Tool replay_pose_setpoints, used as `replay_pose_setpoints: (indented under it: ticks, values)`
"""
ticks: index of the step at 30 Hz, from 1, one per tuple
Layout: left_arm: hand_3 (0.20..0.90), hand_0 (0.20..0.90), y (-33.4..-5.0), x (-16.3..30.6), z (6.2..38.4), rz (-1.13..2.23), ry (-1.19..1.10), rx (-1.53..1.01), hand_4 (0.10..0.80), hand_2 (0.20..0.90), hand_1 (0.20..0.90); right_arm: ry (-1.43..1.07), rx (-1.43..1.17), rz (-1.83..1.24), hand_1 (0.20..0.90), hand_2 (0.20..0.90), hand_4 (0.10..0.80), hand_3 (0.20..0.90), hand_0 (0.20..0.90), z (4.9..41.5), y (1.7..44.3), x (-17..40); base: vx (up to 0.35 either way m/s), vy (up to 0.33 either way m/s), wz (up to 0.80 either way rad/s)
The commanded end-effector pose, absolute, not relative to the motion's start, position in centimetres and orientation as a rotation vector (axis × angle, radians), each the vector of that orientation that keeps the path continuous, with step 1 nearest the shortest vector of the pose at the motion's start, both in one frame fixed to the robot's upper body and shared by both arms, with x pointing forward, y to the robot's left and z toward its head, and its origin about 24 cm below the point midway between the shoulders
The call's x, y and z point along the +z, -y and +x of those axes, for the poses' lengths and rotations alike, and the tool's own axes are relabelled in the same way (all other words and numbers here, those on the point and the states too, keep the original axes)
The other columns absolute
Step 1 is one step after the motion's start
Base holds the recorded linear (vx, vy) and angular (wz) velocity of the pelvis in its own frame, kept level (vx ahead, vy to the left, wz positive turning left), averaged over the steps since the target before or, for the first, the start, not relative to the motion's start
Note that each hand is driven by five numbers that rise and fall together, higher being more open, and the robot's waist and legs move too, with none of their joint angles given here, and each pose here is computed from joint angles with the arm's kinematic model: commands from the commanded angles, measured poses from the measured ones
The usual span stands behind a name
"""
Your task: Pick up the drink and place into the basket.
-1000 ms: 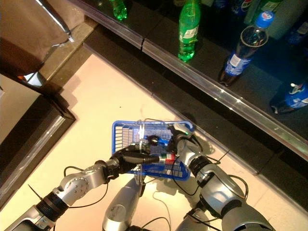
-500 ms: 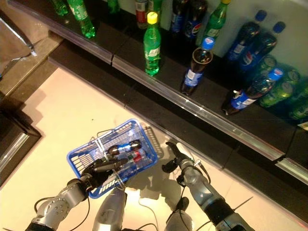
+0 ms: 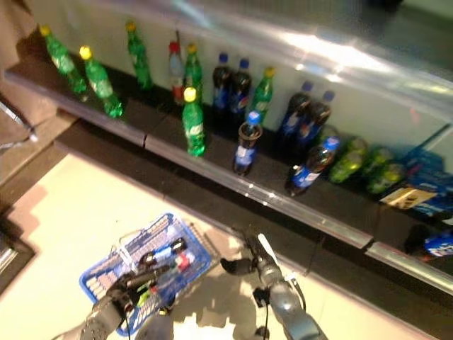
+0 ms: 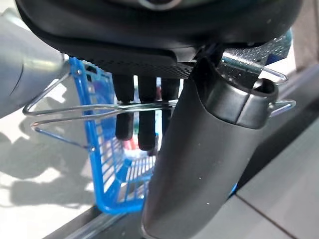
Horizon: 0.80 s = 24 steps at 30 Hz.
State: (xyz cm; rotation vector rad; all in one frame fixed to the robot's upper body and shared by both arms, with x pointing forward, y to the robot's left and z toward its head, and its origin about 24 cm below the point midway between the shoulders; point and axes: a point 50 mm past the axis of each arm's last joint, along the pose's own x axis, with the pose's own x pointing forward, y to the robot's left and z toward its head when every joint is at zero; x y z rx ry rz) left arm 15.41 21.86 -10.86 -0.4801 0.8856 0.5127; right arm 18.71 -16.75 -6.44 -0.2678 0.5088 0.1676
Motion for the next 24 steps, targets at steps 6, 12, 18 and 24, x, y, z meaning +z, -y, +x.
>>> replay_pose_setpoints:
  ticks: [6, 12, 18, 24]
  values:
    - [0.2, 0.3, -23.1, -13.8, 12.0, -0.291, -0.994, 0.599, 0.1, 0.3, 0.3, -0.665, 0.109, -0.18, 0.9, 0.9, 0.8, 0.9, 0.9, 16.8, 18.2, -9.9, -0.012, -0.004, -0.09]
    - [0.2, 0.3, -23.3, -15.6, 9.3, -0.234, -1.134, 0.631, 0.1, 0.3, 0.3, -0.868, 0.086, -0.155, 0.9, 0.9, 0.8, 0.9, 0.9, 14.3, 18.4, -13.2, 0.009, 0.004, -0.11]
    - [0.2, 0.3, -23.4, -16.0, 8.7, -0.222, -1.178, 0.642, 0.1, 0.3, 0.3, -0.959, 0.073, -0.132, 0.9, 0.9, 0.8, 0.9, 0.9, 12.9, 18.7, -14.5, 0.002, 0.009, -0.04]
    - [0.2, 0.3, -22.9, -16.3, 8.7, -0.301, -1.172, 0.638, 0.1, 0.3, 0.3, -0.974, 0.071, -0.125, 0.9, 0.9, 0.8, 0.9, 0.9, 12.6, 18.5, -14.9, 0.0, 0.0, 0.0]
